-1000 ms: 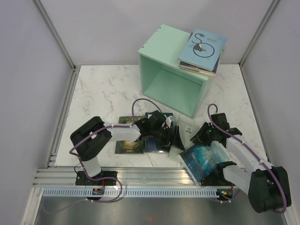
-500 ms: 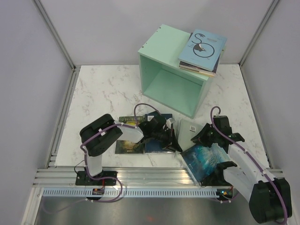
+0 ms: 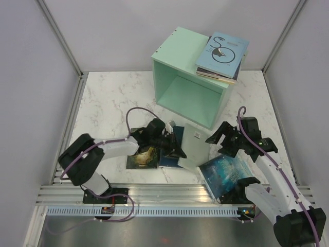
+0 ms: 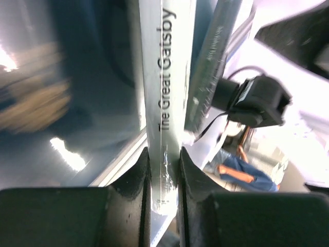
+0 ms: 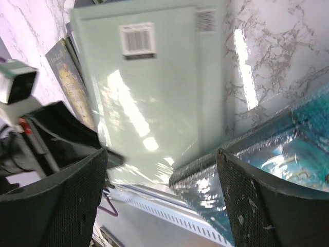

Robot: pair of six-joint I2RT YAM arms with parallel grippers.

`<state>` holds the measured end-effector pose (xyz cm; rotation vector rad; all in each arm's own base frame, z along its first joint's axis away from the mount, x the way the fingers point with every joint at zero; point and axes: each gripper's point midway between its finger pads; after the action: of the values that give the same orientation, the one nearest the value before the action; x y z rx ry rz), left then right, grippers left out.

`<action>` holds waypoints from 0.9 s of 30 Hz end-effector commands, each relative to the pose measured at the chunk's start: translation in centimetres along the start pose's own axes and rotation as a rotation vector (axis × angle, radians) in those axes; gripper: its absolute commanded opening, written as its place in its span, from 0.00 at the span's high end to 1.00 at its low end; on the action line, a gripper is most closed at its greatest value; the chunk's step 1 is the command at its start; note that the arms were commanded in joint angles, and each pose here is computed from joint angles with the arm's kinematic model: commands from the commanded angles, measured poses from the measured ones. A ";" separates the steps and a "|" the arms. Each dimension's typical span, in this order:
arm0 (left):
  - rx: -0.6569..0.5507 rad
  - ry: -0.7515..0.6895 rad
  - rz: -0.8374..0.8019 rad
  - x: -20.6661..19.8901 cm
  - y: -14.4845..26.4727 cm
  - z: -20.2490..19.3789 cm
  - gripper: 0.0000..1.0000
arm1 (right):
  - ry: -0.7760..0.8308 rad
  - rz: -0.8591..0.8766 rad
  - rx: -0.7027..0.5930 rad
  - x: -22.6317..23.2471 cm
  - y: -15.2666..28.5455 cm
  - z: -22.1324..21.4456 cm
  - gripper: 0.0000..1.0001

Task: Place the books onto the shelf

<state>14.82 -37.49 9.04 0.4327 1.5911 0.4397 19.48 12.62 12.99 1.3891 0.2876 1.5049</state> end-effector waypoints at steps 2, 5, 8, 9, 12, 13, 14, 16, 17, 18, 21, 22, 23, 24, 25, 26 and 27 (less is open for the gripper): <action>-0.150 -0.040 -0.102 -2.4 6.5 3.4 0.98 | 0.004 0.027 0.027 0.7 0.5 -0.5 0.11; -0.173 -0.070 -0.162 -3.4 9.3 4.1 0.98 | -0.030 0.083 0.015 1.3 0.1 -0.6 0.11; -0.169 -0.121 -0.209 -4.3 10.8 4.2 0.98 | -0.107 0.131 0.053 0.7 -1.2 -2.3 0.11; -0.169 -0.145 -0.216 -4.5 11.1 4.2 0.98 | -0.121 0.145 0.061 0.8 -1.3 -2.6 0.12; -0.187 -0.203 -0.263 -6.1 12.4 4.7 0.98 | -0.136 0.157 0.050 0.6 -1.3 -3.0 0.12; -0.200 -0.227 -0.280 -7.1 12.9 5.1 0.98 | -0.136 0.159 0.049 0.6 -1.2 -3.1 0.12; -0.206 -0.238 -0.285 -7.5 13.0 5.4 0.98 | -0.136 0.161 0.046 0.5 -1.0 -3.2 0.12; -0.221 -0.277 -0.303 -9.0 13.3 6.3 0.98 | -0.133 0.160 0.048 0.4 -0.8 -3.5 0.12; -0.219 -0.267 -0.286 -8.5 12.6 7.1 0.98 | -0.135 0.156 0.051 0.2 -0.7 -3.8 0.12; -0.219 -0.269 -0.285 -8.7 12.4 7.5 0.98 | -0.134 0.155 0.052 0.1 -0.6 -3.9 0.13; -0.235 -0.268 -0.276 -9.5 11.3 10.0 0.98 | -0.132 0.151 0.053 0.0 -0.3 -4.3 0.13; -0.241 -0.280 -0.285 -10.3 11.1 11.0 0.98 | -0.132 0.149 0.050 -0.1 -0.2 -4.4 0.13; -0.237 -0.280 -0.286 -10.5 10.7 11.5 0.98 | -0.132 0.143 0.051 -0.4 0.0 -4.7 0.13; -0.224 -0.256 -0.267 -9.8 9.6 12.5 0.98 | -0.131 0.139 0.052 -0.5 0.1 -4.9 0.13; -0.236 -0.274 -0.280 -11.0 9.6 13.5 0.98 | -0.133 0.134 0.053 -0.6 0.2 -5.1 0.13; -0.239 -0.272 -0.279 -11.2 9.3 14.2 0.98 | -0.134 0.129 0.050 -0.9 0.4 -5.4 0.13; -0.223 -0.247 -0.261 -10.2 8.0 15.1 0.98 | -0.137 0.123 0.046 -1.1 0.5 -5.5 0.13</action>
<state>27.60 -33.57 17.55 0.1820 1.4762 0.4615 15.52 14.26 11.64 1.5478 0.1362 1.5367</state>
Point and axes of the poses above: each gripper's point midway between its finger pads, its own y axis back along the fingers, its own x axis along the line the jaws close on, z = x × y, and after that the axes turned 8 degrees about y, right-handed
